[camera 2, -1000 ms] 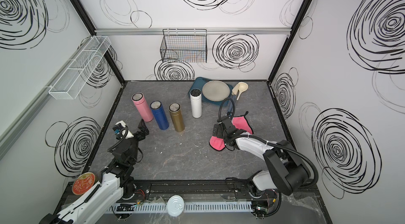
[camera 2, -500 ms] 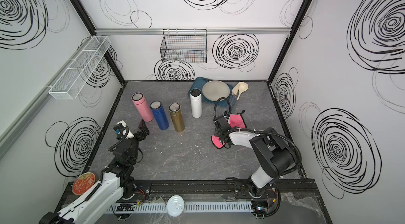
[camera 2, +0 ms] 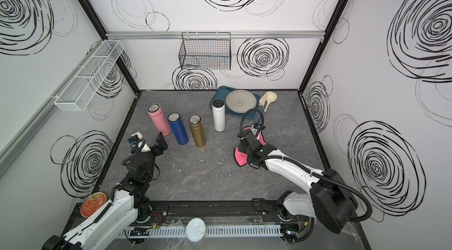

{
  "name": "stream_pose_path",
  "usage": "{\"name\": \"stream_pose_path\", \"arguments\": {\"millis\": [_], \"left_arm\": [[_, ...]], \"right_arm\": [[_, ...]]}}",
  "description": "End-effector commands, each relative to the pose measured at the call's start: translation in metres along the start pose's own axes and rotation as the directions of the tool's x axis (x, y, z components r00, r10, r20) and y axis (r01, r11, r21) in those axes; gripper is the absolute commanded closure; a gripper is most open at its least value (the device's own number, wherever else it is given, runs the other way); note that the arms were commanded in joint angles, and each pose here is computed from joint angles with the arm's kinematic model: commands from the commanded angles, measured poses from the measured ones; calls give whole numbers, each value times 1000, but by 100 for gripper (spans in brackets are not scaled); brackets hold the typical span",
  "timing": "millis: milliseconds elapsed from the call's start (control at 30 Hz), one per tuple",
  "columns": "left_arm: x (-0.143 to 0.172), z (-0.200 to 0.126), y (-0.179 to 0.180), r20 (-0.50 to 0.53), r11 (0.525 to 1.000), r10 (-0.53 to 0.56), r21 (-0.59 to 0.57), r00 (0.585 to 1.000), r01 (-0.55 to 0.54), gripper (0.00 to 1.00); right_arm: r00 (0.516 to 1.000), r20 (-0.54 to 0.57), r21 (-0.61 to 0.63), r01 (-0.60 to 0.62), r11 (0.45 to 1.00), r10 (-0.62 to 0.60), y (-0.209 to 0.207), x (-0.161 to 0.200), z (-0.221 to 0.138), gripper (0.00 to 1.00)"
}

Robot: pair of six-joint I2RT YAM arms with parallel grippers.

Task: Wipe the surface of the thermos
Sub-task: Pick up the cleaning item at the center of the board.

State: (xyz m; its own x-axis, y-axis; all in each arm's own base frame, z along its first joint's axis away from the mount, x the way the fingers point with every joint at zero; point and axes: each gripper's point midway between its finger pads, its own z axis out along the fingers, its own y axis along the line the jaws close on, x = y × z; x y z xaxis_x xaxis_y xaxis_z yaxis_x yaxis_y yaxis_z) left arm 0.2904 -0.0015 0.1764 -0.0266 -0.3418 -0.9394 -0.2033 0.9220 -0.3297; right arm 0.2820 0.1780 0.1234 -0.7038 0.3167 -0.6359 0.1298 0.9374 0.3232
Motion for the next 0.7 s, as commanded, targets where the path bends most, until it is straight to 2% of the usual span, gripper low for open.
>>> {"name": "stream_pose_path", "arguments": {"millis": [0, 100, 233, 333, 500, 667], "left_arm": [[-22, -4, -31, 10, 991, -32, 127, 999, 31, 1], [-30, -11, -47, 3, 986, -12, 168, 1000, 11, 1], [-43, -29, -91, 32, 951, 53, 303, 998, -60, 1], [-48, -46, -132, 44, 913, 138, 383, 989, -144, 1], [-40, -76, -178, 107, 857, 295, 409, 949, -313, 1], [-32, -85, -200, 109, 830, 289, 467, 951, -305, 1]], "right_arm": [[993, 77, -26, -92, 995, 94, 25, -23, -41, 100], [993, 88, -106, -71, 992, 81, 49, -31, -61, 100], [990, 121, -126, -63, 990, 78, 51, -40, -70, 100], [984, 156, -156, -59, 986, 84, 51, -45, -74, 100], [975, 195, -195, -65, 979, 103, 46, -46, -76, 100], [971, 210, -155, -82, 985, 114, 37, -48, -74, 100]]}}
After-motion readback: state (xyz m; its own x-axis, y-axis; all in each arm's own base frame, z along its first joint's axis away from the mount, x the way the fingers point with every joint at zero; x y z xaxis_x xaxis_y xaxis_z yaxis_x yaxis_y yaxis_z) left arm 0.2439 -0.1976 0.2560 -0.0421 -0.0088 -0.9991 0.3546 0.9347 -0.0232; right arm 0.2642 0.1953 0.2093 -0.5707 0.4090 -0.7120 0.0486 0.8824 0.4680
